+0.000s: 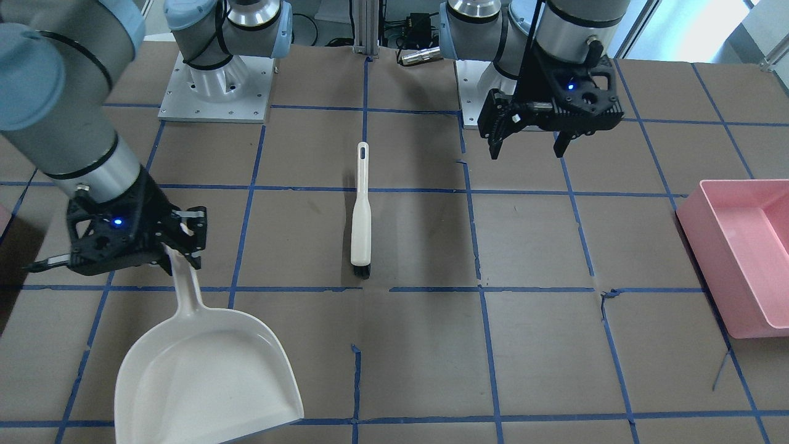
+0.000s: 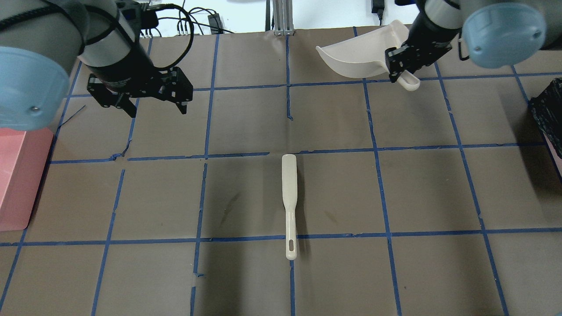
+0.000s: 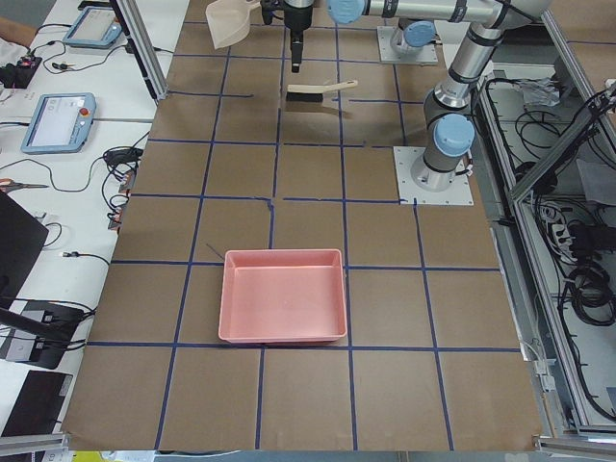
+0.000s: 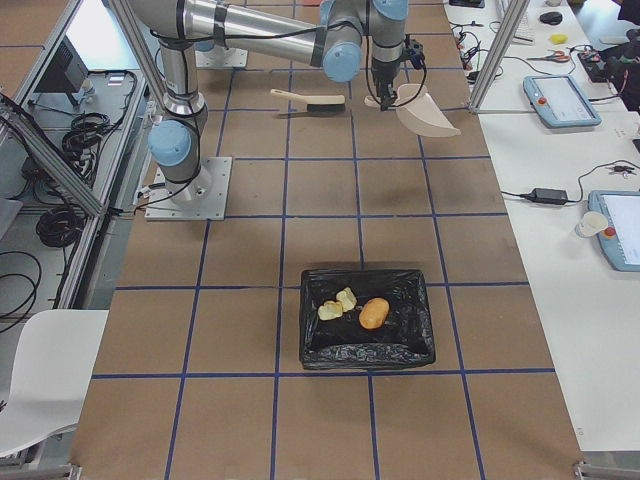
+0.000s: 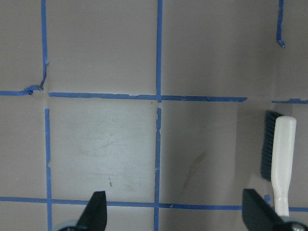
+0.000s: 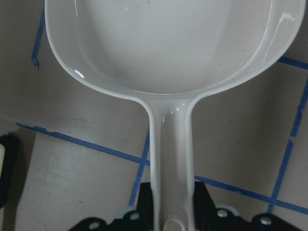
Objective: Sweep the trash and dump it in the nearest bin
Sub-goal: 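Bring the empty dustpan back and set it down with the right gripper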
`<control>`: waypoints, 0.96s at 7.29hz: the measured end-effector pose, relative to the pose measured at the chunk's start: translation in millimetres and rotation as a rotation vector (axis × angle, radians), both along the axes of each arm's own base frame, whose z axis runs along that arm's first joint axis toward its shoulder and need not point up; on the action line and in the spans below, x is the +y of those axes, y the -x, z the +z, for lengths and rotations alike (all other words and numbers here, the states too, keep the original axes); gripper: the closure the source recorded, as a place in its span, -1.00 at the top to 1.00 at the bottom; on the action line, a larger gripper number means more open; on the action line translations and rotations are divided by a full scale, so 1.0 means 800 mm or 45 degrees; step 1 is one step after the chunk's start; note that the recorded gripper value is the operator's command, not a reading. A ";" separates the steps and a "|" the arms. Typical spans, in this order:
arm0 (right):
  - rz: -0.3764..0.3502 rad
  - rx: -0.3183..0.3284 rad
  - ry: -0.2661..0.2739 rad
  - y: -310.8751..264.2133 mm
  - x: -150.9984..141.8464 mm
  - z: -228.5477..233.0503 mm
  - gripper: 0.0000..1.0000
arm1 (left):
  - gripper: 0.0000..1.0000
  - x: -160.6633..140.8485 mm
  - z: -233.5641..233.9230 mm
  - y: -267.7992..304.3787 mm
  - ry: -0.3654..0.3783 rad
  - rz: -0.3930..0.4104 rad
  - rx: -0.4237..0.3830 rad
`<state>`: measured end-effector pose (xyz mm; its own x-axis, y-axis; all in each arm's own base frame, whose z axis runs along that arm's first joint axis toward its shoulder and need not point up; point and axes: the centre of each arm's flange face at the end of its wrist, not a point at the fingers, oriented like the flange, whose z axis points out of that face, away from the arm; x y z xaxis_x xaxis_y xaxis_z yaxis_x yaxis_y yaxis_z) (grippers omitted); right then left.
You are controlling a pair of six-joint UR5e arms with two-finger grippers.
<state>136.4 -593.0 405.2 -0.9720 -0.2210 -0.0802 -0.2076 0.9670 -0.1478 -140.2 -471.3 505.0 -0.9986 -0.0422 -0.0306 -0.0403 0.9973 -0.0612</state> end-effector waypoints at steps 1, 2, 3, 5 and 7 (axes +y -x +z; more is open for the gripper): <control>-0.057 -0.016 0.016 -0.050 0.000 -0.016 -0.99 | 0.99 0.006 0.008 -0.014 -0.023 0.007 -0.012; -0.104 -0.031 0.024 -0.099 0.002 -0.036 -0.99 | 0.99 0.005 0.010 -0.024 -0.046 0.019 -0.017; -0.123 -0.045 0.018 -0.143 0.007 -0.056 -0.99 | 1.00 0.000 0.014 -0.032 -0.063 0.029 -0.017; -0.151 -0.070 0.027 -0.225 0.025 -0.090 -0.98 | 1.00 -0.004 0.025 -0.037 -0.111 0.036 -0.011; -0.144 -0.062 0.026 -0.264 0.037 -0.113 -0.96 | 0.99 -0.005 0.027 -0.037 -0.138 0.036 -0.011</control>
